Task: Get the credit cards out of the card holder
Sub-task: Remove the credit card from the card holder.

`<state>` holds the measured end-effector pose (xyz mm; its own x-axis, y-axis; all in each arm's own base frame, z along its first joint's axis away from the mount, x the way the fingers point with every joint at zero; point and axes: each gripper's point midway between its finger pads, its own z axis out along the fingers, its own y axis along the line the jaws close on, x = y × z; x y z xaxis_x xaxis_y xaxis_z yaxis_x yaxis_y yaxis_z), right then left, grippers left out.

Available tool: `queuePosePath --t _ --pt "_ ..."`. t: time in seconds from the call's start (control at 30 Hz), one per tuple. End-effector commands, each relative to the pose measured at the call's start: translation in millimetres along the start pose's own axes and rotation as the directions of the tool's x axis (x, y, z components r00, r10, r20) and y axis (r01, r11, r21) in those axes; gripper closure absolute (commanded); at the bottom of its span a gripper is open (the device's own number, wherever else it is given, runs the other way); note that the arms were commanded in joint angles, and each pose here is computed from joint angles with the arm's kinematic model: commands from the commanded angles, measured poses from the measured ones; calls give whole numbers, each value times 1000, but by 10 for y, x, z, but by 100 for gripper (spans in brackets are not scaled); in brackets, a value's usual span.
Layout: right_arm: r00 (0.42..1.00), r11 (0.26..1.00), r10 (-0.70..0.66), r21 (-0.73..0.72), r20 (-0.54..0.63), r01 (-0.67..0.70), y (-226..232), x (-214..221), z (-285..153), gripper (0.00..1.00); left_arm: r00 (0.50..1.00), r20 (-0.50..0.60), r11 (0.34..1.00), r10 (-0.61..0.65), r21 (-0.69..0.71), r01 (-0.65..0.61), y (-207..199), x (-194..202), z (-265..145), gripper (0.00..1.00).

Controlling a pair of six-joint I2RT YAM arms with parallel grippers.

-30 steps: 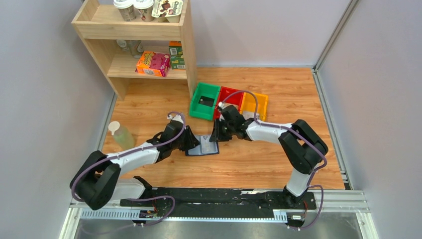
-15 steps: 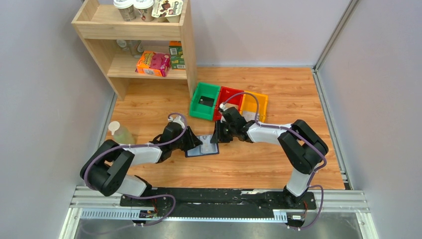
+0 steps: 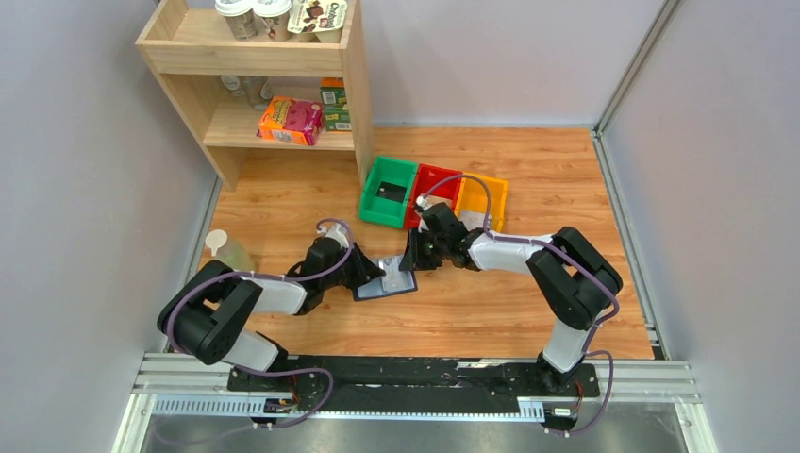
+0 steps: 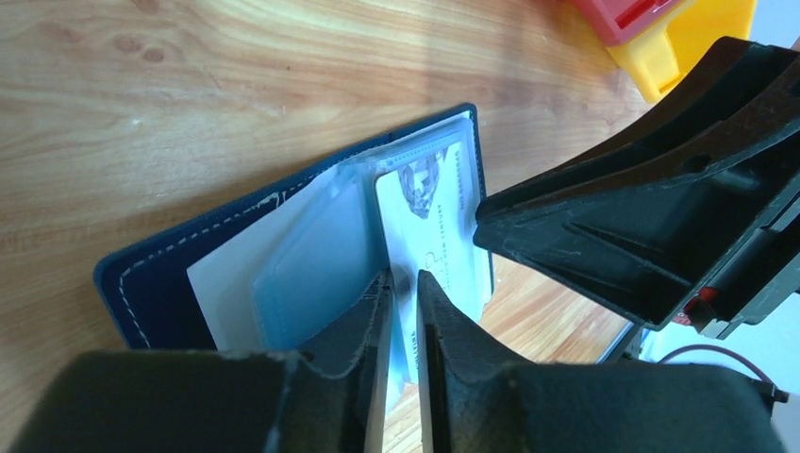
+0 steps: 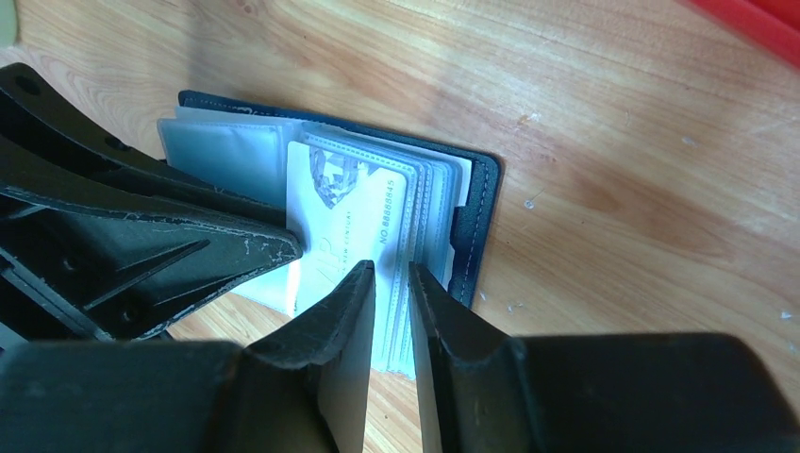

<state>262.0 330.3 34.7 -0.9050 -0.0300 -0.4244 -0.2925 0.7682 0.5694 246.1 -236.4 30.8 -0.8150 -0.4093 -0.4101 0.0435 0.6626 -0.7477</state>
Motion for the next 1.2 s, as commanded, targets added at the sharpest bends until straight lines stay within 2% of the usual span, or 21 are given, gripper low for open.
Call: queuePosePath --t 0.0,0.23,0.43,0.63,0.77,0.93,0.97,1.17 --pt "1000 1000 -16 13 -18 16 -78 75 66 74 1000 17 996 -27 91 25 -160 -46 -15 80" --pt "1000 999 -14 42 -28 15 -175 129 93 76 998 42 995 -50 94 46 -131 -63 -110 94" --pt "1000 998 -9 57 -27 11 -228 145 97 77 998 43 998 -52 44 50 47 31 -197 100" --pt "1000 999 -15 50 -12 16 -176 74 44 77 997 26 998 -66 -16 66 203 129 -244 100" --pt "999 1000 -31 7 28 31 8 -77 -84 74 997 35 996 -67 -51 69 260 121 -277 100" --pt "996 990 -66 -120 54 72 393 -189 -218 72 998 46 998 -53 -38 54 192 68 -291 100" --pt "994 984 -76 -153 77 87 493 -245 -232 72 997 46 998 -53 -38 55 190 64 -291 100" --pt "997 964 -56 -257 44 65 693 -210 -160 78 997 47 998 -54 -26 55 140 36 -273 100"
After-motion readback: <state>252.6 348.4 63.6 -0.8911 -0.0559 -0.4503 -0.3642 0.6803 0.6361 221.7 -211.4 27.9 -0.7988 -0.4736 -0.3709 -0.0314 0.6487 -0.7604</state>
